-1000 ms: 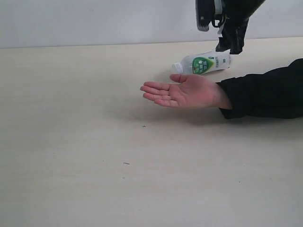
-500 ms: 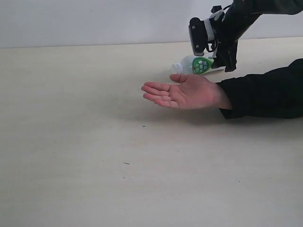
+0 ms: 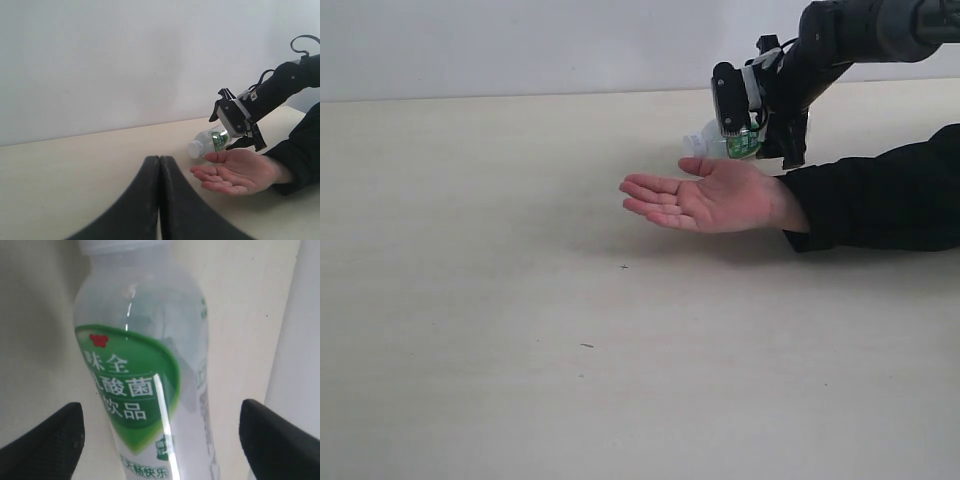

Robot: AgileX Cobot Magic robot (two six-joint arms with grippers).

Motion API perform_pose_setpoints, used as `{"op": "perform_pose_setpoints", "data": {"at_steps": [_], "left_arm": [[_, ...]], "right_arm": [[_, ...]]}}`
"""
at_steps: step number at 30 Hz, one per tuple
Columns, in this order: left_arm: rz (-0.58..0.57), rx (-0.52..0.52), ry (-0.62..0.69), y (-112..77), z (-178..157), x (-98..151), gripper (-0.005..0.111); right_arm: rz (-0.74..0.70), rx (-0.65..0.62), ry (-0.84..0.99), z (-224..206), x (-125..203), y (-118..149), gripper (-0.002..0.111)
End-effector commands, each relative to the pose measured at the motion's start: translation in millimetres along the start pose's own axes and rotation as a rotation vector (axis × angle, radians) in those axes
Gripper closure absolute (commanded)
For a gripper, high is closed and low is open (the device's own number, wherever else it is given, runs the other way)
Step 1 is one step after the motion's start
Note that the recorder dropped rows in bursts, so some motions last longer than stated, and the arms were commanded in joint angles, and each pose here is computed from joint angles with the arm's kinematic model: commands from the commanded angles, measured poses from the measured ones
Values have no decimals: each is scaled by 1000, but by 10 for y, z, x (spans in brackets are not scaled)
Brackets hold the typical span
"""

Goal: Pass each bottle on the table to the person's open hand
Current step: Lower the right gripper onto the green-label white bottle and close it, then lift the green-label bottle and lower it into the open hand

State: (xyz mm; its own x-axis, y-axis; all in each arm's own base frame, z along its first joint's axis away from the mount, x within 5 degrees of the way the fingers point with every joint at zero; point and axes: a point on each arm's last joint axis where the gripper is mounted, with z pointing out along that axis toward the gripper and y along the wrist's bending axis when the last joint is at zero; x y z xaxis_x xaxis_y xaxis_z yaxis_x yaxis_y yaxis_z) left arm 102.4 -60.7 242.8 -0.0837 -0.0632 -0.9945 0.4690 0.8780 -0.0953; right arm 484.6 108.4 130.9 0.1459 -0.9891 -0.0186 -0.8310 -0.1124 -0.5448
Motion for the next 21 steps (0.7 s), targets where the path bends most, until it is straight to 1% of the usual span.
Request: {"op": "perform_pose_setpoints", "data": {"at_steps": [1, 7, 10, 12, 15, 21], "left_arm": [[3, 8, 6, -5, -13, 21, 107], [3, 8, 6, -5, -13, 21, 107], [3, 8, 8, -5, -13, 22, 107], [3, 8, 8, -5, -13, 22, 107], [3, 8, 8, -5, -13, 22, 107], [3, 8, 8, -5, -13, 22, 107]], "right_arm": [[-7, 18, 0, 40, -4, -17, 29], [1, 23, -2, 131, -5, 18, 29], [4, 31, -5, 153, -7, 21, 33], [4, 35, -5, 152, -8, 16, 42], [4, 43, -6, 152, -9, 9, 59], [2, 43, -6, 152, -9, 9, 101]]}}
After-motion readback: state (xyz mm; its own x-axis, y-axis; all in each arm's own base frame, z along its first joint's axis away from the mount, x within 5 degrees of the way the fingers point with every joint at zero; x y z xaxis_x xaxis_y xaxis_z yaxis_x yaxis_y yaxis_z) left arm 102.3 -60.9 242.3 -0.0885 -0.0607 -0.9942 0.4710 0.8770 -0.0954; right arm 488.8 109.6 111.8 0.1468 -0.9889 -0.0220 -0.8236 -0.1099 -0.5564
